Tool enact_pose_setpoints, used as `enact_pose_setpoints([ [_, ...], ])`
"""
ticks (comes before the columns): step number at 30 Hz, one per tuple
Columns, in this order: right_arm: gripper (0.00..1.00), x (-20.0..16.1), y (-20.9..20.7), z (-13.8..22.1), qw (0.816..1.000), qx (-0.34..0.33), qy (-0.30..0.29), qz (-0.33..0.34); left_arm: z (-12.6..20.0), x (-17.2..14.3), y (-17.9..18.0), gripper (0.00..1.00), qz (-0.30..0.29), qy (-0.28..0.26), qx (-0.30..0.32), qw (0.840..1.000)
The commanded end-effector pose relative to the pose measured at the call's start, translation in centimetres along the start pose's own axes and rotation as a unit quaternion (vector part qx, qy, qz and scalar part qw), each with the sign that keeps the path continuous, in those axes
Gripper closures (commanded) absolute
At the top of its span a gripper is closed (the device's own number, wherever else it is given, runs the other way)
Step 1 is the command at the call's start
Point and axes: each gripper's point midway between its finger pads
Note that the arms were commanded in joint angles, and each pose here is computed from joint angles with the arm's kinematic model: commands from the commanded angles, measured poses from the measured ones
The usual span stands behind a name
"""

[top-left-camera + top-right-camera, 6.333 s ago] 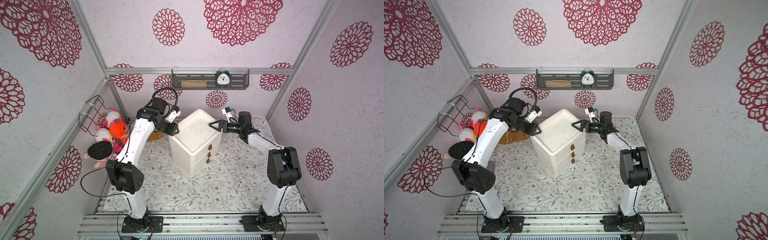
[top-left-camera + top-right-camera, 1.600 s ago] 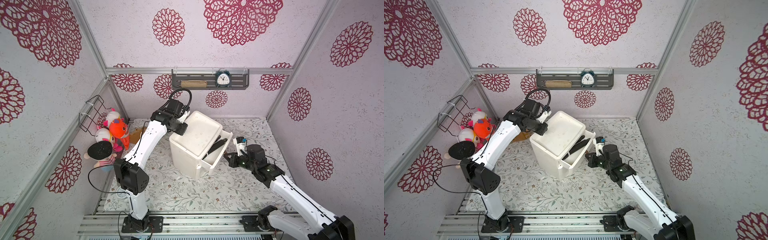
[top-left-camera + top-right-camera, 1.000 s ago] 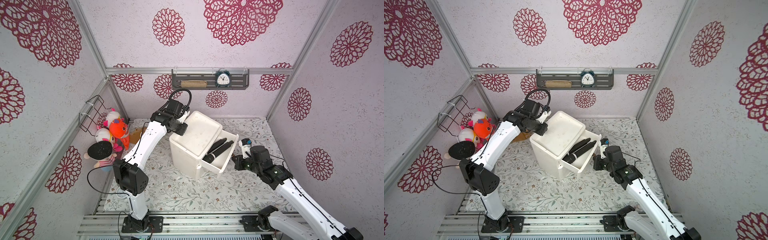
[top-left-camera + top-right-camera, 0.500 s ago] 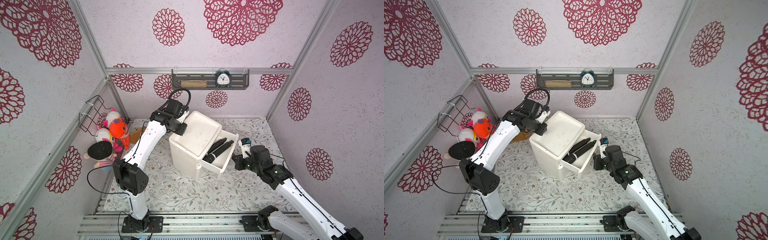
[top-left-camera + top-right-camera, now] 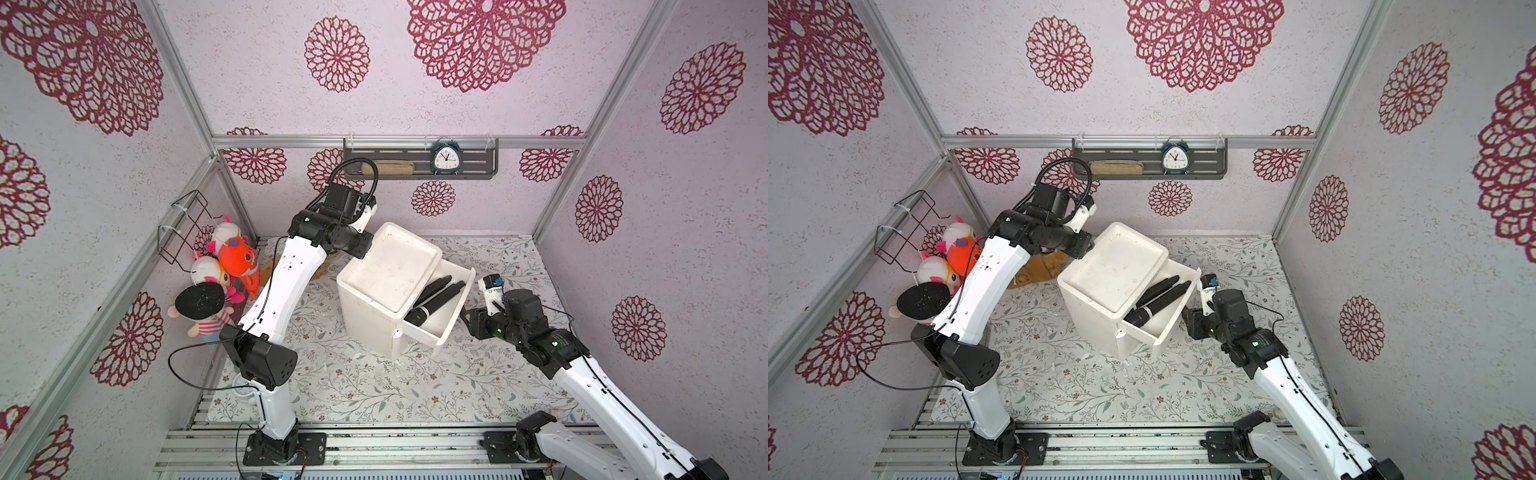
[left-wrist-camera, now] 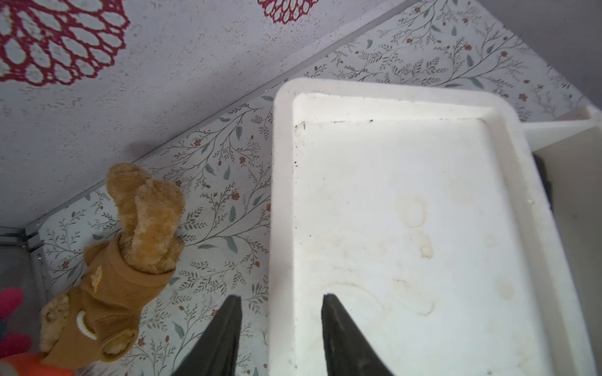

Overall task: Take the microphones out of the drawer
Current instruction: Open the drawer in the storage box.

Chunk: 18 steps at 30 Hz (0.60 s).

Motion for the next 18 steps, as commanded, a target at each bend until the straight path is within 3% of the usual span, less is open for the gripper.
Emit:
enact_pose_setpoints([
  [1,0.25,2.8,0.9,1.7,0.999,0.005,-0.038,0.016,2.9,1.2,-2.0,0.49,-0.003,-0.033,-0.048,0.998],
  [5,0.06,3.6,1.0,2.5,0.999,-0.003,-0.030,0.019,4.5,1.6,-4.0,0.40,-0.011,-0.040,-0.072,0.997],
  [9,0.01,4.4,1.2,3.2,0.999,-0.009,-0.027,0.022,5.0,1.5,-5.7,0.30,-0.025,-0.036,-0.079,0.996],
  [12,0.01,4.6,1.4,3.0,1.000,-0.007,-0.016,0.018,4.9,1.4,-7.3,0.03,-0.035,-0.032,-0.096,0.994],
  [18,0.01,4.6,1.0,0.9,1.000,-0.021,0.012,-0.011,4.5,1.5,-9.9,0.03,-0.051,-0.029,-0.102,0.993],
])
Point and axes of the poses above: each gripper's point midway between its finger pads, its own z axis back along the fingers, its own y axis along the line the jaws close on, x = y × z, and after that the axes turned 5 degrees about -z, right-handed
